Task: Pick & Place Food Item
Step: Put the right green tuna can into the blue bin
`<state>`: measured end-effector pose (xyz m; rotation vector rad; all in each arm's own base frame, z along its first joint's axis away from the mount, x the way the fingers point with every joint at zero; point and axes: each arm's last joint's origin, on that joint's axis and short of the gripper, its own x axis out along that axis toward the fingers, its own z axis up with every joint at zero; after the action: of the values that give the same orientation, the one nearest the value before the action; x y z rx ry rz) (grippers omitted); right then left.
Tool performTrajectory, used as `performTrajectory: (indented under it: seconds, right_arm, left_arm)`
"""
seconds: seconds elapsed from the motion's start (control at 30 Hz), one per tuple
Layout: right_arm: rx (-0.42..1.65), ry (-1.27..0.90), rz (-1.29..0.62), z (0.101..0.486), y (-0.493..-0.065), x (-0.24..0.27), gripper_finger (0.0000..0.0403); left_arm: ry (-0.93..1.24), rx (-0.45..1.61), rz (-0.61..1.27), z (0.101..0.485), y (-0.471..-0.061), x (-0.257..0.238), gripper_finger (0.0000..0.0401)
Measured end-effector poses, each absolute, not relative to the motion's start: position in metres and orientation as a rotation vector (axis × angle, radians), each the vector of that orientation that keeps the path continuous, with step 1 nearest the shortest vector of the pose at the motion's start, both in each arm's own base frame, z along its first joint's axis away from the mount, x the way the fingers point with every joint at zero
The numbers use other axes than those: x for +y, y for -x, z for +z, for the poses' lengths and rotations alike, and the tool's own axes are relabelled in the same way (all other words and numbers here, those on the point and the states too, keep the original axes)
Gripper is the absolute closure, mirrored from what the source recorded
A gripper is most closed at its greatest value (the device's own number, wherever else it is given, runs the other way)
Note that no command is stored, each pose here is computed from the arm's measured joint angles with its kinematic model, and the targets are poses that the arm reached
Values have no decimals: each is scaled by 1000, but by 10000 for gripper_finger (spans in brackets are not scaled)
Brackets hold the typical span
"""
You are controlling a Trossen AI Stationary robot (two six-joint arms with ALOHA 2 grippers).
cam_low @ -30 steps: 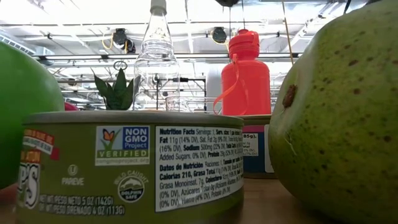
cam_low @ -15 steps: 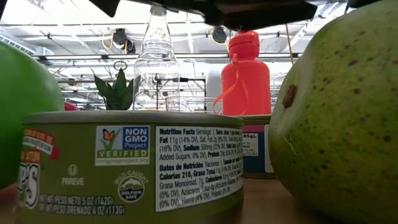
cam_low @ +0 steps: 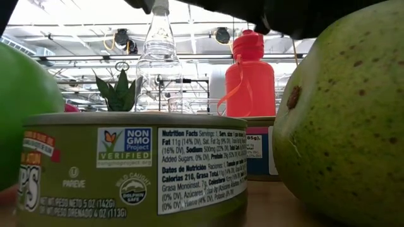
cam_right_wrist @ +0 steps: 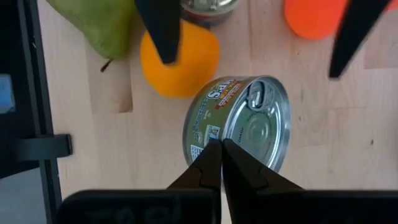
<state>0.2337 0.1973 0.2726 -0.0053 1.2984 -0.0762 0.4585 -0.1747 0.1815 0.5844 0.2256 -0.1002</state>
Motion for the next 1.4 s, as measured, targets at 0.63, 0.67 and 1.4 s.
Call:
performTrajectory:
  seconds: [0.63,0.67,1.4]
  right_arm:
    - [1225,-13,-84,287,-233,187,403]
    - [1222,-5,-78,287,-230,190,403]
    - [989,294,134,189,-184,229,242]
  left_arm:
    - [-494,320,-123,174,-462,-159,9]
    - [-494,320,-124,174,-461,-159,9]
    - [-292,371,-252,288,-389,-184,336]
